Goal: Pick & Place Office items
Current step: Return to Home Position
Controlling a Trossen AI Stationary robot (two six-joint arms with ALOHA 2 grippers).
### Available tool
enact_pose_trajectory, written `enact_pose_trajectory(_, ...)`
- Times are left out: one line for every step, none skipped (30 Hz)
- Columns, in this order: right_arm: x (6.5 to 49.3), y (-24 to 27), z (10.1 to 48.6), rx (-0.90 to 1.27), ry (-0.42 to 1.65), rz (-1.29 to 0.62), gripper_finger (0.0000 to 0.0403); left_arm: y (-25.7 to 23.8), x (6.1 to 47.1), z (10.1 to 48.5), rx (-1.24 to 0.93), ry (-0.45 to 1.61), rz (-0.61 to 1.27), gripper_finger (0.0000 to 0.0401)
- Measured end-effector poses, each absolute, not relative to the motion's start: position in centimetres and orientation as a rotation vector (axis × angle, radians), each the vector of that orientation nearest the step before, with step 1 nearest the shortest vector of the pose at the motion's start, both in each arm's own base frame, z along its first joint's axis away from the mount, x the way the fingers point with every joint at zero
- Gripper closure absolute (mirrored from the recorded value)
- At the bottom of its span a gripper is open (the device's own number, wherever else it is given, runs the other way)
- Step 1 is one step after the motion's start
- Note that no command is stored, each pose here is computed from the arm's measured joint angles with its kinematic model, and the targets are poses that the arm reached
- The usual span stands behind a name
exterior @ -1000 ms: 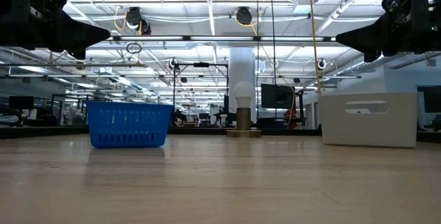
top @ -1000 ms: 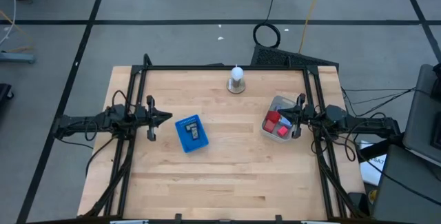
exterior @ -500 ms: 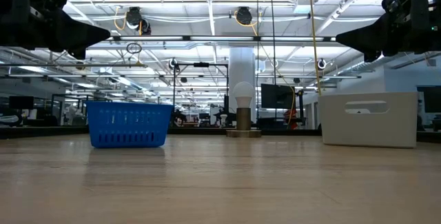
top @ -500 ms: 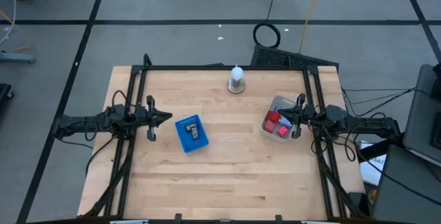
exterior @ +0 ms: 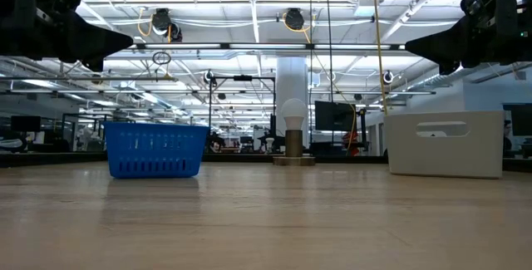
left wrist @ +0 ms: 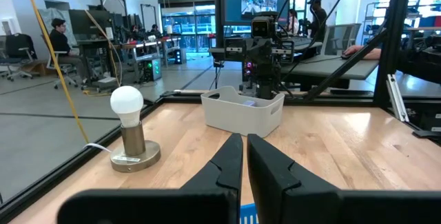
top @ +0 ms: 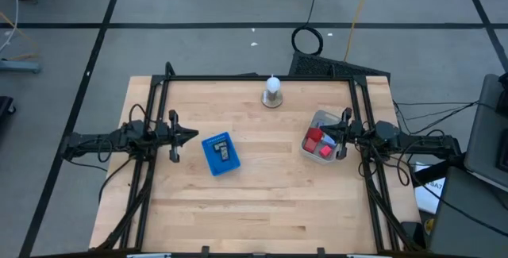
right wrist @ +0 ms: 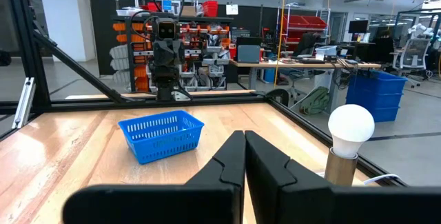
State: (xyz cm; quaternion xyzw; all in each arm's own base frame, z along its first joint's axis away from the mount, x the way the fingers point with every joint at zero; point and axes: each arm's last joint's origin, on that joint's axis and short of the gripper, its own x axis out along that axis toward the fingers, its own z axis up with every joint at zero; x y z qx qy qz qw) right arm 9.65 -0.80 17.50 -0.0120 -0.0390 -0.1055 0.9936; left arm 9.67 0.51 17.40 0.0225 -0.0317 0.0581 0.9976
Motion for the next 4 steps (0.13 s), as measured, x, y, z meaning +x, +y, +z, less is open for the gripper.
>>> enact_pose_trajectory(9.65,-0.8,17.49,-0.024,-0.078,-0.212,0.0399,0.51,9.67,17.4,0.045,-0.064,0.117,0.0375)
enact_pose_trajectory(9.65,-0.8,17.49,-0.024,-0.078,-0.212,0.0399,0.51,9.67,17.39,0.045,-0.064,0.117,0.0375)
enact_pose_trajectory(9.65,-0.81,17.49,-0.024,-0.078,-0.212,0.0399,0.51,9.67,17.39,0.045,-0.063,0.117,0.0375)
enact_pose_trajectory(9.65,-0.8,17.49,-0.024,-0.078,-0.212,0.0399,0.51,9.67,17.4,0.045,-0.063,0.117,0.0375)
